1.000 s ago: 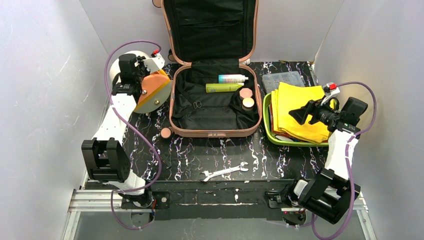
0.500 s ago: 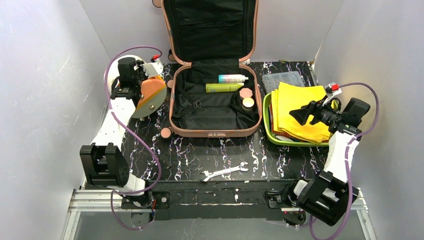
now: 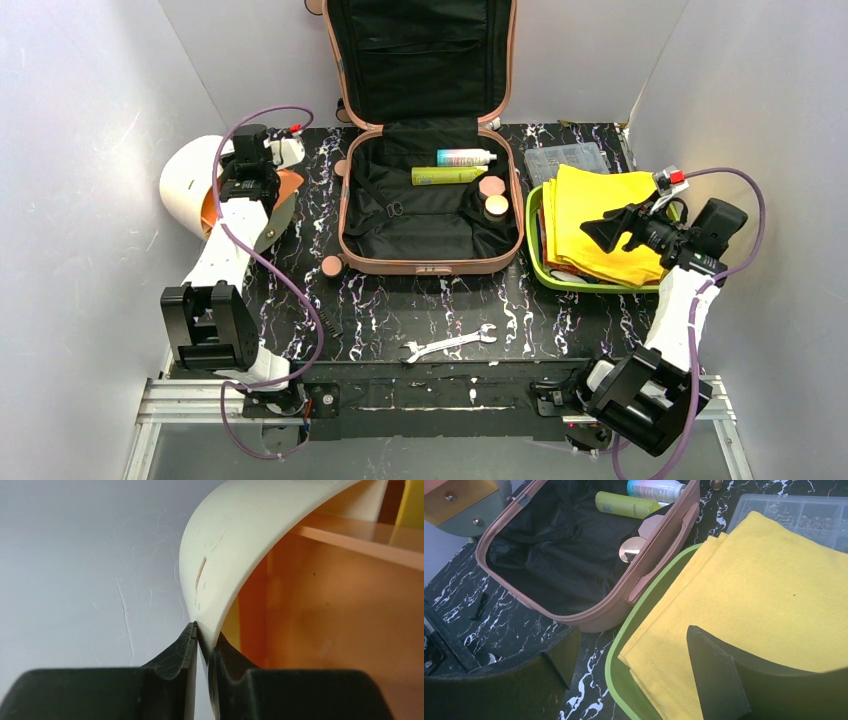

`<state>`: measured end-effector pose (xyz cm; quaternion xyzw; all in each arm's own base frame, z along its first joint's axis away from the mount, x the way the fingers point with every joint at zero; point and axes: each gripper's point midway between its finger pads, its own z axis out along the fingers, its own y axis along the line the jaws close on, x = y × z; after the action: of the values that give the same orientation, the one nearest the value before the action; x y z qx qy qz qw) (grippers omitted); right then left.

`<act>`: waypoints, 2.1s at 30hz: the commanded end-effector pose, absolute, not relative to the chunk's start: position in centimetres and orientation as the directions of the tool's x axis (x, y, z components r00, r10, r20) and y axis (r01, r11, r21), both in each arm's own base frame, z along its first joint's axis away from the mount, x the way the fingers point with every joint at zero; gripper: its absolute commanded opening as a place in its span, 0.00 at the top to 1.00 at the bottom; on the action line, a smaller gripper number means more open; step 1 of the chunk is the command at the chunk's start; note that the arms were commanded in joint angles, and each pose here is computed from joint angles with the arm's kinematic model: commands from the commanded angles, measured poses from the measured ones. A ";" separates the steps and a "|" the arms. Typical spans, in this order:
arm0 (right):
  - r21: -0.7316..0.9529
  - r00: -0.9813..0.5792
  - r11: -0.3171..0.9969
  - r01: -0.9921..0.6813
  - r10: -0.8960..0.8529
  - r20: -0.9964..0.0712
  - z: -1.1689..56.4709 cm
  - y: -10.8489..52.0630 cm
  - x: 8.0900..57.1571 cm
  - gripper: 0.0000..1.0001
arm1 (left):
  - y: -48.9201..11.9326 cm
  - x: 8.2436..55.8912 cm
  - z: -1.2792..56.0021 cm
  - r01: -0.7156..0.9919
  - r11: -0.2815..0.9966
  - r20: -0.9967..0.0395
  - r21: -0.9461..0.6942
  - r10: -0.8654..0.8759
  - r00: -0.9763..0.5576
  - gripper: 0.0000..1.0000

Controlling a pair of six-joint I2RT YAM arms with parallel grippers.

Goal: Open, take out, and arrange the luggage
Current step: Move the storage box to the corner of the board, then adjust the storage box in the drawer.

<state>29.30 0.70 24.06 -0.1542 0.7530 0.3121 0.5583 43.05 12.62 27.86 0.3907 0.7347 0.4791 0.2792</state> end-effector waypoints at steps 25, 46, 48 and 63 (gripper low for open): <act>0.285 -0.278 0.728 -0.624 0.135 -0.951 26.2 0.9 27.6 0.12 | 7.0 42.6 22.2 0.486 0.373 0.003 0.790 0.791 -0.612 0.65; 0.234 -0.372 0.709 -0.665 -0.042 -0.927 23.4 6.9 29.0 0.07 | 4.9 43.8 32.4 0.231 0.501 -0.322 0.834 0.782 -0.534 0.02; 0.227 -0.368 0.694 -0.683 -0.059 -0.928 23.6 7.8 29.0 0.10 | 5.1 43.6 32.3 0.226 0.499 -0.326 0.837 0.785 -0.526 0.02; 0.066 -0.317 0.558 -0.827 -0.366 -0.875 21.6 18.6 33.4 0.21 | 10.2 39.9 38.4 -0.052 0.917 -0.856 0.396 0.348 -0.382 0.02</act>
<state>31.56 15.53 21.66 -0.3457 0.7745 0.2913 0.4425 40.55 10.25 37.89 0.1443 0.8191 0.2407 0.5002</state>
